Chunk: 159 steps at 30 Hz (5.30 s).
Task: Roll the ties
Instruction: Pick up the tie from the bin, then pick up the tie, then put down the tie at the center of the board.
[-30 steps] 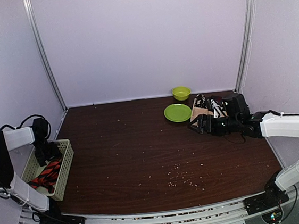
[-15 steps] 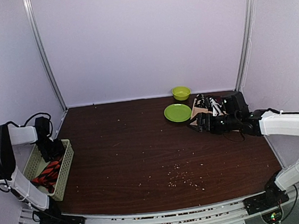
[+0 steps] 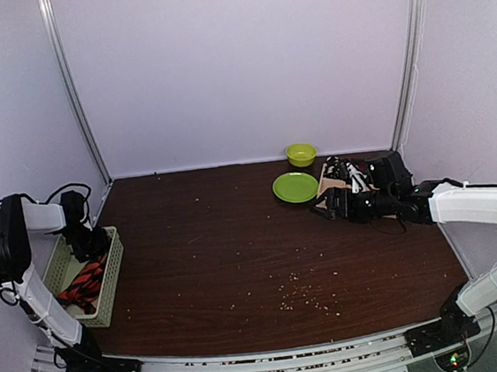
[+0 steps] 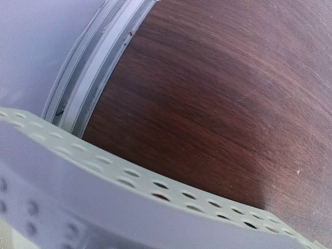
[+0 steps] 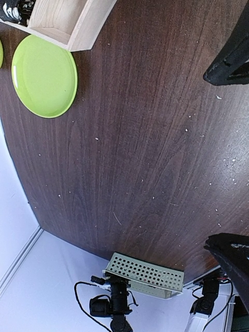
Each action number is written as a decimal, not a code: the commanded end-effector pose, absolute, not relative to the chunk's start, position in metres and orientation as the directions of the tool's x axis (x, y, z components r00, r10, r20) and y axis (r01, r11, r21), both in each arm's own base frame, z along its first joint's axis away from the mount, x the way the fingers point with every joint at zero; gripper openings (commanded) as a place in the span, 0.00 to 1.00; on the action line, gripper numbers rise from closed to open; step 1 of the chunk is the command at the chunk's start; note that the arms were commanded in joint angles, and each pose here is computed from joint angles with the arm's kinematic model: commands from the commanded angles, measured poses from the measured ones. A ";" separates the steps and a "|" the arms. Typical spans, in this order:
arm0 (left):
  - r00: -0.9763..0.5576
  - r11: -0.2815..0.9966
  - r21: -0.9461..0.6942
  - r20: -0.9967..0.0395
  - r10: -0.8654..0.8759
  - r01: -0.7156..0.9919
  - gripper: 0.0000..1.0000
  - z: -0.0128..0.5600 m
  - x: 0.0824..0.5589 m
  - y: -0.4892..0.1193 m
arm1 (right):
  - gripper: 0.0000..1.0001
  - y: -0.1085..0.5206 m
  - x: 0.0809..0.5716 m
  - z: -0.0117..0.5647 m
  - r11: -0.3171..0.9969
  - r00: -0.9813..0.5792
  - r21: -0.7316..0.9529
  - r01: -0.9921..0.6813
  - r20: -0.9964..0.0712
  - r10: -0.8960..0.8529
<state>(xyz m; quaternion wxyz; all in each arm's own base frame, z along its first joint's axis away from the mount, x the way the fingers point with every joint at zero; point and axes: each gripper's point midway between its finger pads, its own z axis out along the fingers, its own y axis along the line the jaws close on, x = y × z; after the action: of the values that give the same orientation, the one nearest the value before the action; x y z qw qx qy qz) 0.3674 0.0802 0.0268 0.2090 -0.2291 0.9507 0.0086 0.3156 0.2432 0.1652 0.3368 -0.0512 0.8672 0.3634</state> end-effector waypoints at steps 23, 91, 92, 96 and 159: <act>-0.652 0.946 -0.038 -0.716 -0.251 -0.323 0.00 0.206 0.356 0.075 | 0.99 0.245 0.312 0.192 0.697 -0.735 0.615 -0.370 -0.652 0.185; 0.315 0.355 0.073 -0.649 -0.692 0.932 0.00 0.791 0.194 -0.244 | 1.00 0.533 0.234 0.313 0.318 -0.432 0.538 -0.781 -0.832 0.347; 0.317 0.357 0.074 -0.649 -0.691 0.931 0.00 0.791 0.193 -0.243 | 0.99 0.543 0.232 0.315 0.318 -0.413 0.530 -0.787 -0.833 0.367; 0.319 0.362 0.073 -0.651 -0.689 0.930 0.00 0.792 0.190 -0.239 | 0.99 0.586 0.224 0.314 0.309 -0.372 0.507 -0.805 -0.837 0.402; -0.318 0.974 -0.108 -0.933 -0.169 -0.200 0.00 0.327 0.335 -0.083 | 0.00 0.236 0.237 0.128 0.705 -0.707 0.185 -0.685 -0.403 -0.582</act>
<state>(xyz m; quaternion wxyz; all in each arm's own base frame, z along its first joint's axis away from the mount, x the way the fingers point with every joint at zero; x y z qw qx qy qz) 0.3268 -0.1233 0.3511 0.6044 -0.0688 0.7924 -0.0455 0.2201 0.2255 0.1334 0.1913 -0.2885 0.9176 0.1952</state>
